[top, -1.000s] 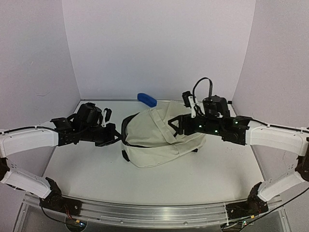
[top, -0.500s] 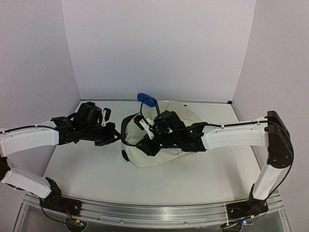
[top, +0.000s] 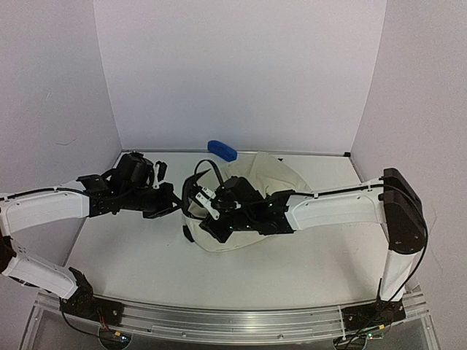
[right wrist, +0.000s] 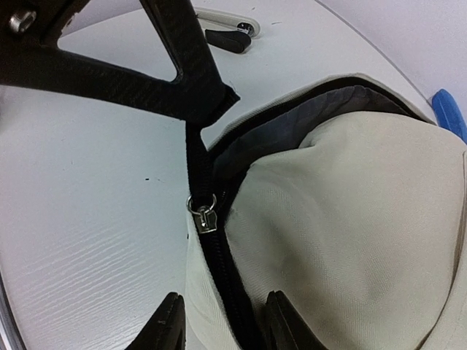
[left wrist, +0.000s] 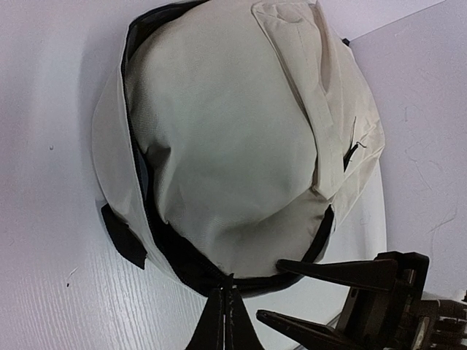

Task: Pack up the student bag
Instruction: Zip the student bag at the center of the board.

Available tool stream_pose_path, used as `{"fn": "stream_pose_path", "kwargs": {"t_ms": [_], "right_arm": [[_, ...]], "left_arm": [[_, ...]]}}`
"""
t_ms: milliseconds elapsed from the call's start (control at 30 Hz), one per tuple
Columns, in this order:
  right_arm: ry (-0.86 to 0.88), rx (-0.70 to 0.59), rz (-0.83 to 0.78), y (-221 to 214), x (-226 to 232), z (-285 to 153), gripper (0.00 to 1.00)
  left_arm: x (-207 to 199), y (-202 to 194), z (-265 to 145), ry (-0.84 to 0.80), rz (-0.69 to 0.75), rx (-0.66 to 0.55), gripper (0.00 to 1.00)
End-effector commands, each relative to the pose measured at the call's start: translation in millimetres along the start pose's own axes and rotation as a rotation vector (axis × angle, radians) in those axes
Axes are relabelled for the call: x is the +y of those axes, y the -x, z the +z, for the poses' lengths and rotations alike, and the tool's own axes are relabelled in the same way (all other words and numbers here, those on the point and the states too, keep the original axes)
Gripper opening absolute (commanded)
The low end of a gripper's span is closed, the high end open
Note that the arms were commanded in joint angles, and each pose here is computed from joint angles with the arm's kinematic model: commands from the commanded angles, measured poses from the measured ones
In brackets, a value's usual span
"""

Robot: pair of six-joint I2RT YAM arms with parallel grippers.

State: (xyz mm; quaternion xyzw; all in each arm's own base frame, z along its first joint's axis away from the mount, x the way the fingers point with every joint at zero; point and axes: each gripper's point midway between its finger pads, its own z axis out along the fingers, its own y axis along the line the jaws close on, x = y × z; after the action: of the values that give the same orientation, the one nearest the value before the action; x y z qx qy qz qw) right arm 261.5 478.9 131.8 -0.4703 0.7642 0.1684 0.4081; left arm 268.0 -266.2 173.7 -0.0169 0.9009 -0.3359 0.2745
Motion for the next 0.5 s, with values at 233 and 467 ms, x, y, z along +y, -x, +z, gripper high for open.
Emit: {"fn": "stream_pose_path", "kwargs": {"t_ms": [233, 467], "right_arm": [[-0.061, -0.015, -0.018, 10, -6, 2, 0.01], [-0.063, -0.018, 0.008, 5, -5, -19, 0.00]], "left_arm": [[-13, 33, -11, -0.015, 0.011, -0.093, 0.00], [3, 52, -19, 0.039, 0.044, -0.141, 0.00]]}}
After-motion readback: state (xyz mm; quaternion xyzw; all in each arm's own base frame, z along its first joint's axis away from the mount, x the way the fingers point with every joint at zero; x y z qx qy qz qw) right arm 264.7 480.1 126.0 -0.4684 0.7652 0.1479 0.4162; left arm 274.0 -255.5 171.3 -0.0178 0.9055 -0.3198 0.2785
